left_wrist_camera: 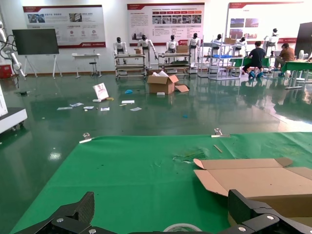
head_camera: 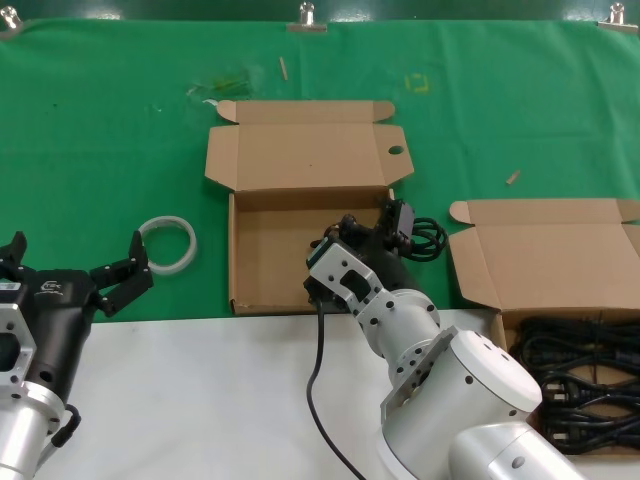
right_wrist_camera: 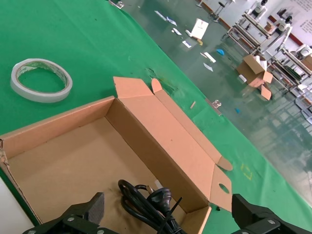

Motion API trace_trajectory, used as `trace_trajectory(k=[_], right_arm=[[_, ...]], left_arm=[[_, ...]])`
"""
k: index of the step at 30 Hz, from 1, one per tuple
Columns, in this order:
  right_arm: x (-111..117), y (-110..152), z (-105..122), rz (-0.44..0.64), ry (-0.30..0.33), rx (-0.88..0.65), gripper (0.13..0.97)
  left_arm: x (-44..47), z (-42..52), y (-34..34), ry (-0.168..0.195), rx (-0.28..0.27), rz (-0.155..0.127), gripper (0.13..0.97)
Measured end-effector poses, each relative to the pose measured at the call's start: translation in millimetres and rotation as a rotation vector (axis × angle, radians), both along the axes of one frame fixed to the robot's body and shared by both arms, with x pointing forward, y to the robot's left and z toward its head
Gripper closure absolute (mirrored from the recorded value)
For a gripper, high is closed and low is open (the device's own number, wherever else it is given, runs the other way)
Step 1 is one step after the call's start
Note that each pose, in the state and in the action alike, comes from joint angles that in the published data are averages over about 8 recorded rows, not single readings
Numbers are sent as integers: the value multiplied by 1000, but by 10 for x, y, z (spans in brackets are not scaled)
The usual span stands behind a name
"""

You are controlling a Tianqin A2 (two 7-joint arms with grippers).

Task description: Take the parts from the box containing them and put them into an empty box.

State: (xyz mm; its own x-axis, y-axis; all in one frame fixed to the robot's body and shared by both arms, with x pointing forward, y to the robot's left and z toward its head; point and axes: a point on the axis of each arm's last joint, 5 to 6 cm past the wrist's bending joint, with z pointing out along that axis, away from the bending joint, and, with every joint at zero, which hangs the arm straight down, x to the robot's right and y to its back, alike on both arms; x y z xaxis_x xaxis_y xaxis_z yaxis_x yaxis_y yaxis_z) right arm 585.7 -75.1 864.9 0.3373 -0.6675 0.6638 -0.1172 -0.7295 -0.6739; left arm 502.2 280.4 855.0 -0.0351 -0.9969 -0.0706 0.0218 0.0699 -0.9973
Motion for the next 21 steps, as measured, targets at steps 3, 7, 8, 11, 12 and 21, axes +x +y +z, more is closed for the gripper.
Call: trace_trajectory(k=[3,7,8,11,12,21], right_arm=[[0,0,0,0,0,0,234],[-1,-2,0,-1,-1,2,189],[-2,-6,0,-3,-2,5,182],[-7,-22,-1,-11,-8,24,161],[-9,-30,-1,-15,-11,33,154],[-50,-148,-4,-66,-53,161,131]], left_arm=[[0,0,0,0,0,0,132],[0,0,0,0,0,0,132],[0,0,0,0,0,0,132],[0,0,0,0,0,0,132],[0,0,0,0,0,0,132],[0,0,0,0,0,0,132]])
